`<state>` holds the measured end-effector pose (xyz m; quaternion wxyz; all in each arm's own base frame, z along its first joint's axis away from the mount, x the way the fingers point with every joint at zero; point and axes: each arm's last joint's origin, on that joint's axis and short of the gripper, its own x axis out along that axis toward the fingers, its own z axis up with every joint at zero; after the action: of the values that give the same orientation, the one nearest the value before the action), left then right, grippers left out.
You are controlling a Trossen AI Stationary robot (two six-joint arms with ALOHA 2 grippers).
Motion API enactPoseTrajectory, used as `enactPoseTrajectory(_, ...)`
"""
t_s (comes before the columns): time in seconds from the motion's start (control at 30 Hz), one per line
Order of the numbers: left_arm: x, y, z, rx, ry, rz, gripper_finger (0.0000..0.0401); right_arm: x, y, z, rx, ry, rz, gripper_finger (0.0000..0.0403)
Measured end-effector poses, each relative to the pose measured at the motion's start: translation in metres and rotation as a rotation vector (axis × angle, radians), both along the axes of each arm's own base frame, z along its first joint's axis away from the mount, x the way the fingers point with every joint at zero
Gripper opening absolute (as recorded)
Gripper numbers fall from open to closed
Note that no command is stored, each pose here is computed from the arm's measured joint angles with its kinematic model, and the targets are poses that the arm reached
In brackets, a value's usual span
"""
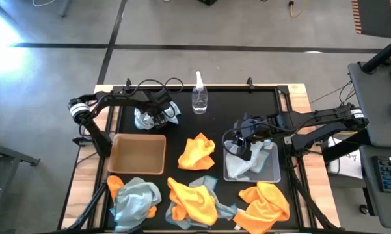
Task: Sort microfiber towel by color & place in baskets
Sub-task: Put the top blue microfiber cloth into the transparent bin
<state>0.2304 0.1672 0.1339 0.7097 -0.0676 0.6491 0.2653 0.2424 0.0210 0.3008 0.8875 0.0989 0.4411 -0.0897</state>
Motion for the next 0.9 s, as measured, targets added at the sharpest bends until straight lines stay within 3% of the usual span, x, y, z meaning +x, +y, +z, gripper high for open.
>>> enactPoseTrajectory(0.43,-0.001,-0.001,0.005,0.003,-0.011,-0.026,0.0012,0.000,0.000,0.000,0.000,0.000,0.000,0.0118)
enactPoseTrajectory(0.73,-0.004,-0.003,0.007,-0.007,0.011,-0.011,0.0014,0.000,0.000,0.000,0.000,-0.001,0.000,0.0118)
enactPoseTrajectory(0.9,-0.007,-0.006,0.018,-0.069,0.072,0.018,0.0003,0.000,0.000,0.000,0.000,-0.001,0.000,0.0118)
